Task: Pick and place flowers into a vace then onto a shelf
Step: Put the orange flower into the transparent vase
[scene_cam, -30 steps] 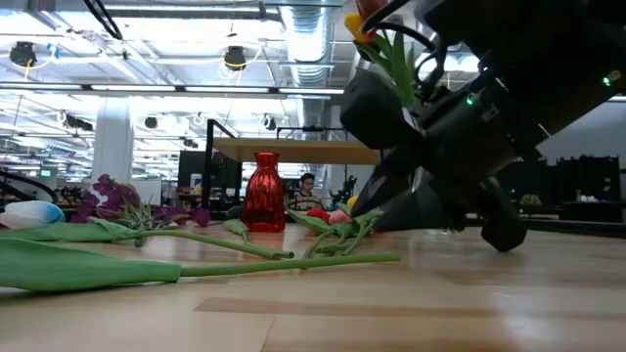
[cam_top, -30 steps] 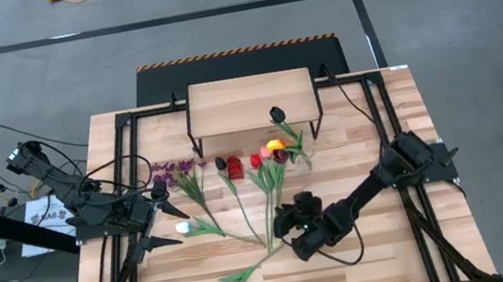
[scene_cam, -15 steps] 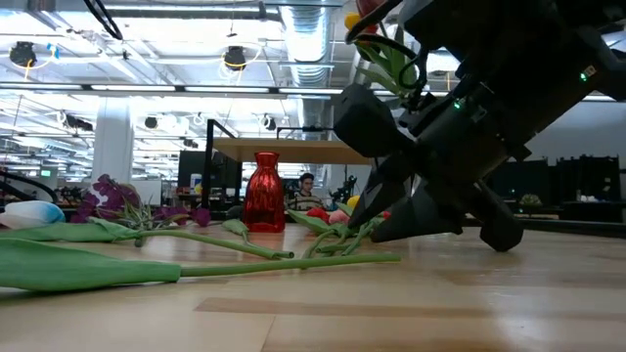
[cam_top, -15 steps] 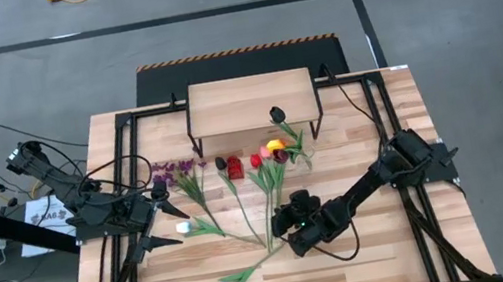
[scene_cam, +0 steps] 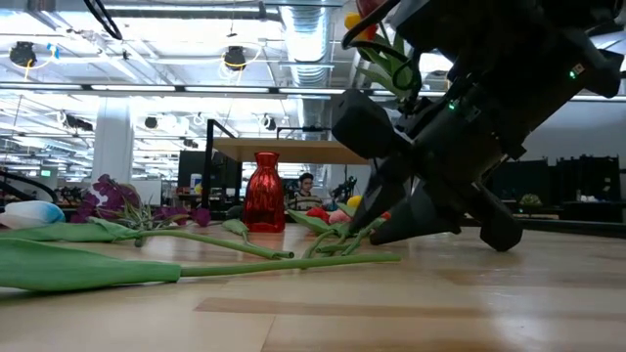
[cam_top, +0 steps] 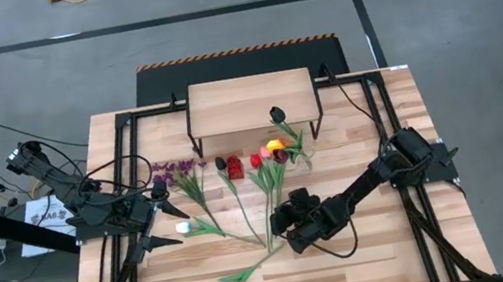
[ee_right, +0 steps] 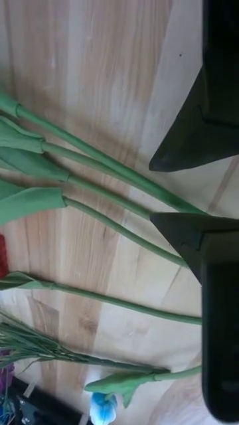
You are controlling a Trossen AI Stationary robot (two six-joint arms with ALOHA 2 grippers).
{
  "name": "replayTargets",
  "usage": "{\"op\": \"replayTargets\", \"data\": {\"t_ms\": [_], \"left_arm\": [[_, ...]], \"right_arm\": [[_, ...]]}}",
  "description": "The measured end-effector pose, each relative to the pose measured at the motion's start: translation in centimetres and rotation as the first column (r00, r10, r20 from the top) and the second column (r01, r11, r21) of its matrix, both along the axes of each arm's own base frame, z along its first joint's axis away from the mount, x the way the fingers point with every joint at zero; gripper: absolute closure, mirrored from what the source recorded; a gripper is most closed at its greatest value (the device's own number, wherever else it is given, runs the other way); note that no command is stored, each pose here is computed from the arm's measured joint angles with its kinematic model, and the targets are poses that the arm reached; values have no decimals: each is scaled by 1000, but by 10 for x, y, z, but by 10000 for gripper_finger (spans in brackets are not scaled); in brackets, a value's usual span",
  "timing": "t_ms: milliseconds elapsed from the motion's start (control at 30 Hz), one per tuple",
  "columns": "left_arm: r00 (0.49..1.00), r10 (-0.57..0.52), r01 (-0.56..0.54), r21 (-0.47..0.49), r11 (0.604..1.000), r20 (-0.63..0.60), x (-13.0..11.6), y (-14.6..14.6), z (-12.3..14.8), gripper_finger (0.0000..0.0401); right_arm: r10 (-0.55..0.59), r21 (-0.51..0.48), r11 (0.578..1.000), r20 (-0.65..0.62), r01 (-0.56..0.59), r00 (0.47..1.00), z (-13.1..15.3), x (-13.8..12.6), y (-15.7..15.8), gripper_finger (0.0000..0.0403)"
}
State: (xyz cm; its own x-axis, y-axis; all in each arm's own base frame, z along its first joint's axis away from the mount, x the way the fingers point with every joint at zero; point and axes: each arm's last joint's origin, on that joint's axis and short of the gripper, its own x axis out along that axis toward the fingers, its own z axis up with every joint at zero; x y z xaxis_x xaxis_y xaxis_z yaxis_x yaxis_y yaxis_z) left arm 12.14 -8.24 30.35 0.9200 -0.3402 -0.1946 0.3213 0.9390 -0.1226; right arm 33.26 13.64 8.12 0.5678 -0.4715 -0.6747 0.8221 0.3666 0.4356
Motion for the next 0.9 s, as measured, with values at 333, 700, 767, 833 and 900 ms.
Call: {"op": "replayTargets", "data": {"t_ms": [333, 700, 767, 833, 900], "left_arm": [[1000, 0, 0, 0, 1000, 0, 0, 0, 0, 134], [1000, 0, 0, 0, 1000, 0, 0, 0, 0, 134], [1000, 0, 0, 1, 1000, 0, 0, 0, 0, 134], [1000, 0, 0, 0, 1000, 0, 0, 0, 0, 134], [1000, 0, 0, 1, 1000, 0, 0, 0, 0, 134]], "right_arm": [[12, -3, 1000, -11, -12, 1000, 0, 0, 0, 389], [10, -63, 998, 9, -9, 1000, 0, -2, 4, 400], [-4, -71, 997, 25, 6, 1000, 1, -3, 5, 400], [-10, -94, 995, 43, 14, 999, 2, -5, 8, 401], [-15, -118, 993, 57, 22, 998, 3, -7, 10, 401]]}}
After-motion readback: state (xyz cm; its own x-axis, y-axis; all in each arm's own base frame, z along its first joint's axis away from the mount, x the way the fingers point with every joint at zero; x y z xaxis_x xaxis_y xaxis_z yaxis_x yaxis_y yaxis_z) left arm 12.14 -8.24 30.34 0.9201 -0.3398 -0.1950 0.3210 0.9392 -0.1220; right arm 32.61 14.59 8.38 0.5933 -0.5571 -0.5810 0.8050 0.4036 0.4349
